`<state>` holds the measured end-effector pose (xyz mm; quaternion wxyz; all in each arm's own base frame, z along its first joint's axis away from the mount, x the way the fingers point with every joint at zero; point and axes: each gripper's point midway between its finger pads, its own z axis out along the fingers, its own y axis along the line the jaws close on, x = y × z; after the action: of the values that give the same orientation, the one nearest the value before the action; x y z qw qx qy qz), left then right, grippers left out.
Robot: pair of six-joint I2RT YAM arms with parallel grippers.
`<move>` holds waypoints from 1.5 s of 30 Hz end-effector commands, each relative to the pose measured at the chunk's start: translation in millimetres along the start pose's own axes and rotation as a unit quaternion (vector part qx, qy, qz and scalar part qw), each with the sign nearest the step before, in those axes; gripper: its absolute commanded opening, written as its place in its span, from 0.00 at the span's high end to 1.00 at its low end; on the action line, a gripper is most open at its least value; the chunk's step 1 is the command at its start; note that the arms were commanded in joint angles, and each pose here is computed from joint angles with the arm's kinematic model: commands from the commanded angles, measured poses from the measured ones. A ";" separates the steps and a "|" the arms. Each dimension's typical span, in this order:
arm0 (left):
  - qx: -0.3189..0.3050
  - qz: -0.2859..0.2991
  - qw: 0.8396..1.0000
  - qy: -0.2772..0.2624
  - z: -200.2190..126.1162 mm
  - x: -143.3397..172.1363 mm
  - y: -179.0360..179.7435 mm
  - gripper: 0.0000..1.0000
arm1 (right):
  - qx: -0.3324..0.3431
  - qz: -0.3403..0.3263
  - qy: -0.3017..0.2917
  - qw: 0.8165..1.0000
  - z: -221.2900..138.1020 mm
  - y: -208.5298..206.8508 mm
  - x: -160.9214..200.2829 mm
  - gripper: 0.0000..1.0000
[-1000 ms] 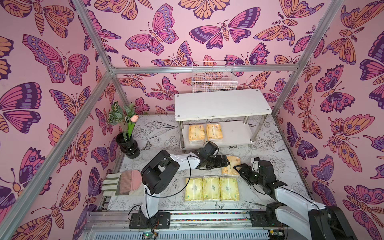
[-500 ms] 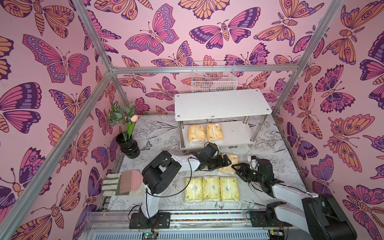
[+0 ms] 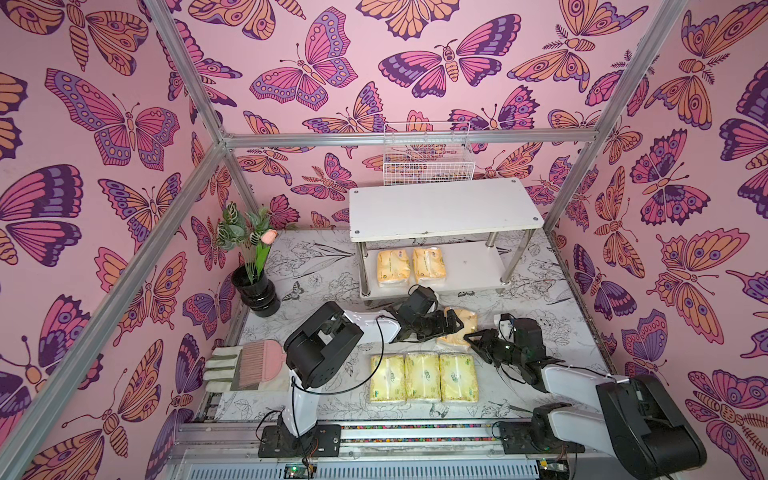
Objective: Place the tissue boxes on the shelf by color
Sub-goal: Pick up the box of tissues from the center of the board, then place a box of tissues on the shelf.
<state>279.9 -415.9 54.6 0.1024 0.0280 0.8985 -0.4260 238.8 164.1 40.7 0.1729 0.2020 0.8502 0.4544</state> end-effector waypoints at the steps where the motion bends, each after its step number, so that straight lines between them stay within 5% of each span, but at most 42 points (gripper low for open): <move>1: -0.023 -0.015 0.999 0.032 8.9 21.2 20.4 0.00 | -0.025 -0.017 -0.006 1.000 0.1 15.5 -7.5 0.75; 11: -0.017 0.006 1.000 0.001 -10.0 7.3 -0.3 0.00 | -0.013 -0.025 -0.021 0.999 -11.5 21.7 -10.6 1.00; 29: -0.114 0.100 0.979 -0.138 -154.4 -38.2 -31.0 0.00 | -0.037 -0.055 -0.105 0.992 -66.5 78.8 -68.4 1.00; 45: -0.147 0.080 0.971 -0.173 -212.4 -35.2 -7.9 0.00 | -0.046 -0.065 -0.070 0.994 -4.4 97.4 -162.4 1.00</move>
<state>284.5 -268.5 209.5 0.2975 0.0099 0.9059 -0.3012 376.4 129.0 130.2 0.2440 0.1927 0.8342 0.4554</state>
